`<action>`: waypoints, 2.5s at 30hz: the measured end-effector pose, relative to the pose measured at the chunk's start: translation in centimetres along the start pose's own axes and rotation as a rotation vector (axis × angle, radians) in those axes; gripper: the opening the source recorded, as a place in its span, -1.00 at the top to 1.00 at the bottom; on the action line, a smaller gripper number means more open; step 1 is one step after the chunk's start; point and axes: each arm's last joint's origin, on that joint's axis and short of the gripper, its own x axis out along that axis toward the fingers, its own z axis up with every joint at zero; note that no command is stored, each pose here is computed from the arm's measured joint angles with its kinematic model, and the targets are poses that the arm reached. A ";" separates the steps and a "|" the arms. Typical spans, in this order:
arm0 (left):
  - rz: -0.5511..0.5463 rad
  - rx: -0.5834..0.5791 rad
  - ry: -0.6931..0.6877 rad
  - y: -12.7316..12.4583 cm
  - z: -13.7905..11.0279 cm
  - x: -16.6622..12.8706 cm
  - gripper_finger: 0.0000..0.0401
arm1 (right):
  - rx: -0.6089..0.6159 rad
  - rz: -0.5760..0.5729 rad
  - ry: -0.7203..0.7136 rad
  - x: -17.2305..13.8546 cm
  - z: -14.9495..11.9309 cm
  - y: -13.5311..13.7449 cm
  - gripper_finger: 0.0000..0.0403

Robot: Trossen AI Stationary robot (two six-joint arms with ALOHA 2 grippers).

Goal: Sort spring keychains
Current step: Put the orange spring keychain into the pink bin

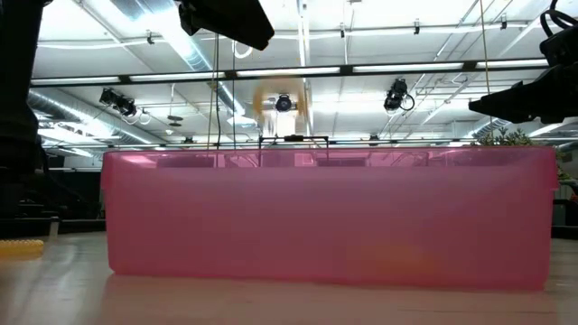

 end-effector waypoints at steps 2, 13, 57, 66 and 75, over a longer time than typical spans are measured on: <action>-0.020 0.004 0.011 -0.1 -0.1 -0.1 0.31 | 0.000 0.000 0.000 0.0 0.0 0.0 -0.26; -0.209 -0.041 0.180 -1.1 -1.2 -1.0 0.07 | 0.000 0.000 0.000 0.0 0.0 0.0 -0.26; 0.309 -0.394 0.593 -2.4 -10.3 -4.3 0.20 | 0.000 0.000 0.000 0.0 0.0 0.0 -0.26; 0.347 -0.470 0.563 -2.3 -11.2 -4.4 0.20 | 0.000 0.000 -0.001 0.0 0.0 0.0 -0.26; 0.338 -0.548 0.714 -0.4 -16.4 -1.7 0.20 | 0.000 0.000 0.000 0.0 0.0 0.0 -0.26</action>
